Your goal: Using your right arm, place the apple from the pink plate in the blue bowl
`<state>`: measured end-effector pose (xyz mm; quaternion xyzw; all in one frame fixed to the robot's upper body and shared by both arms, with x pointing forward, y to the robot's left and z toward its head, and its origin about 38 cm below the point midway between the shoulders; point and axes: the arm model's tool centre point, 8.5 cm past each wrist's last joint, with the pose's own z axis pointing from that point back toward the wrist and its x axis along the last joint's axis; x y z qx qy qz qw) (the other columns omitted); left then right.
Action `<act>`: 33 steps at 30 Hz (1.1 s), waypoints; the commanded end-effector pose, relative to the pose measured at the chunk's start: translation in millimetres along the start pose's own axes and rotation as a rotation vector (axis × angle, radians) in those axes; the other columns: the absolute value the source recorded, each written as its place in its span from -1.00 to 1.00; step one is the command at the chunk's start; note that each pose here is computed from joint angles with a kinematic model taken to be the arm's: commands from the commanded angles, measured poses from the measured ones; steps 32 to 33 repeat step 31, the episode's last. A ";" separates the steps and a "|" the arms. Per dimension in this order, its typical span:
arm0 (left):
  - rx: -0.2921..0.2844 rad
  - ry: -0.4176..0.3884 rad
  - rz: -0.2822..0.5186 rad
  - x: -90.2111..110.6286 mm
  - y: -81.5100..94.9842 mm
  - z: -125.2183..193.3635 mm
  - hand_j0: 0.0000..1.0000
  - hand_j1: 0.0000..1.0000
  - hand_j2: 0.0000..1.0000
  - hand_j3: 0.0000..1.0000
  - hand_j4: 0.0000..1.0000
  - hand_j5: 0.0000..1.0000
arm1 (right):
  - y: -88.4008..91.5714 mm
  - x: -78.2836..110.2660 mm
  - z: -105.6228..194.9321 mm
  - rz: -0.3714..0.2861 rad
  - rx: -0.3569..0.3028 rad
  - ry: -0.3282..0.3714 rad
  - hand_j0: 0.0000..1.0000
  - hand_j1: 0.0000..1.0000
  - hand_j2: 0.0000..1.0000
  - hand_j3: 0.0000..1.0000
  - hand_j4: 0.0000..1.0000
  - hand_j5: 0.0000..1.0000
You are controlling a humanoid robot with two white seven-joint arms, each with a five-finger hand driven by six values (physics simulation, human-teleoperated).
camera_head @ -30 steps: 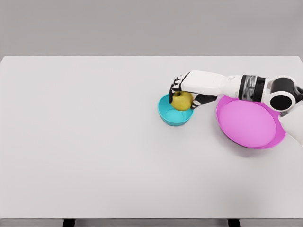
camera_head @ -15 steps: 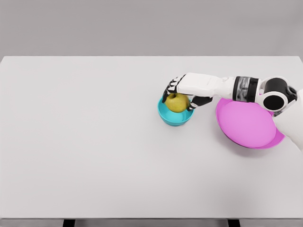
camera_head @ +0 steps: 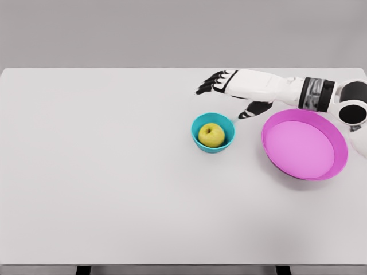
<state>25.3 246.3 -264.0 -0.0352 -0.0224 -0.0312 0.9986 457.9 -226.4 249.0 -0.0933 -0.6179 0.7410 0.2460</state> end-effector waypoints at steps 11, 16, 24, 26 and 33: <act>0.000 0.000 0.000 0.0 0.1 0.0 1.00 1.00 1.00 1.00 1.00 1.00 | -4.5 -41.4 110.5 -0.061 -0.083 0.223 1.00 1.00 1.00 1.00 1.00 1.00; -0.001 0.000 0.000 0.0 -0.1 0.0 1.00 1.00 1.00 1.00 1.00 1.00 | 18.9 -48.3 137.8 -0.131 -0.136 0.289 1.00 1.00 1.00 1.00 1.00 1.00; 0.000 0.000 0.000 0.0 0.1 0.0 1.00 1.00 1.00 1.00 1.00 1.00 | 39.4 -46.4 141.8 -0.169 -0.118 0.299 1.00 1.00 1.00 1.00 1.00 1.00; 0.000 0.000 0.002 0.0 0.1 0.0 1.00 1.00 1.00 1.00 1.00 1.00 | 42.6 -46.9 142.0 -0.177 -0.115 0.301 1.00 1.00 1.00 1.00 1.00 1.00; 0.000 0.000 0.000 0.0 0.1 0.0 1.00 1.00 1.00 1.00 1.00 1.00 | 47.5 -47.5 139.5 -0.191 -0.117 0.300 1.00 1.00 1.00 1.00 1.00 1.00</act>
